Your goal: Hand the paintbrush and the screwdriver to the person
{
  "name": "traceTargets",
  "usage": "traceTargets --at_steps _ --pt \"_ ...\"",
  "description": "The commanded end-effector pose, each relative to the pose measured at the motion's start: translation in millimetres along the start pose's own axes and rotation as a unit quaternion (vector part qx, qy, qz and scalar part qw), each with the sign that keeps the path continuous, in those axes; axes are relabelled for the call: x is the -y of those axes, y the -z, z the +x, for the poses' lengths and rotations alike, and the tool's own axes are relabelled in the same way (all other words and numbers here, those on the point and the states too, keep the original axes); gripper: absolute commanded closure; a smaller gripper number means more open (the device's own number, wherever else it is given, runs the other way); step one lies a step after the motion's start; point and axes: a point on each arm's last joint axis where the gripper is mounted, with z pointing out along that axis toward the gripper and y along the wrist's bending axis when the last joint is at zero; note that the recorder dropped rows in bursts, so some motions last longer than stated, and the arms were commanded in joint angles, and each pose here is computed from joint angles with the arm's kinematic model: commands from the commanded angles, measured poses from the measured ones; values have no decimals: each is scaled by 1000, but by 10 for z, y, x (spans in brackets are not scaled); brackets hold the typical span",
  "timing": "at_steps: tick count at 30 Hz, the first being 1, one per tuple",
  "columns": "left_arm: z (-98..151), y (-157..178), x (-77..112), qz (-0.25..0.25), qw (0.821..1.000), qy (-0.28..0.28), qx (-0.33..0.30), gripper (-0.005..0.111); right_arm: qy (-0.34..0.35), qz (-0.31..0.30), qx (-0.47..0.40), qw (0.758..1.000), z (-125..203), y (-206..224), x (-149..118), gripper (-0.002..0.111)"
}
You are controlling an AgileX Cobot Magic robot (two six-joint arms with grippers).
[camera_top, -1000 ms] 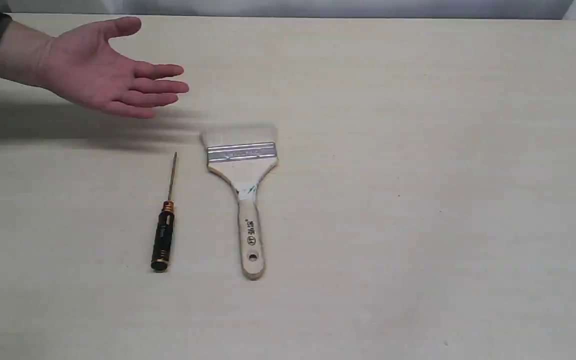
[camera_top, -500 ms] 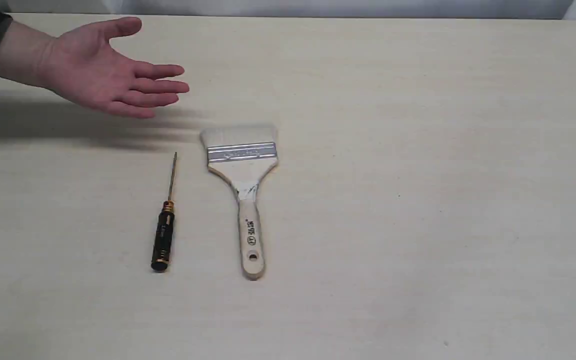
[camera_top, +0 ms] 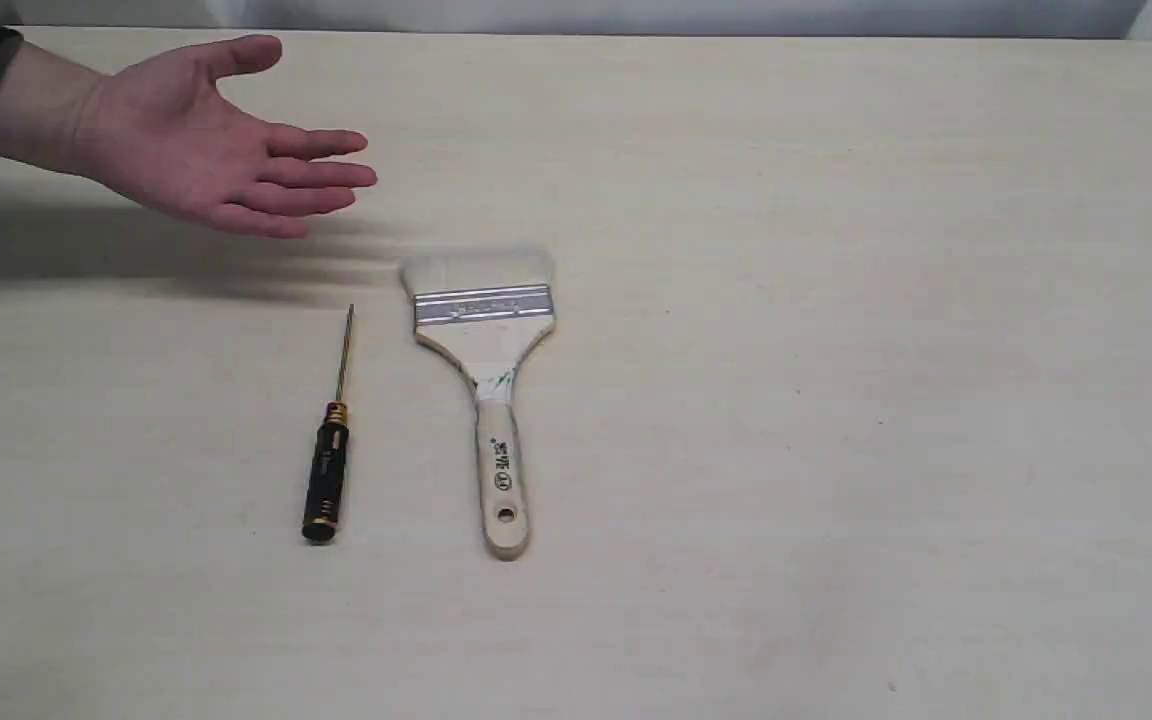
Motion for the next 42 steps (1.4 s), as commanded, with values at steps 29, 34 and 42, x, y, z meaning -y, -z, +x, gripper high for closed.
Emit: traceTargets --at_steps 29,34,42 --pt "0 0 5 5 1000 1 3 107 134 37 -384 913 1123 -1805 -587 84" --pt "2 0 6 5 1000 2 2 107 99 14 -461 882 1185 -2054 -769 57" --pt "2 0 6 5 1000 2 2 107 53 42 -599 798 1438 -2353 -941 52"
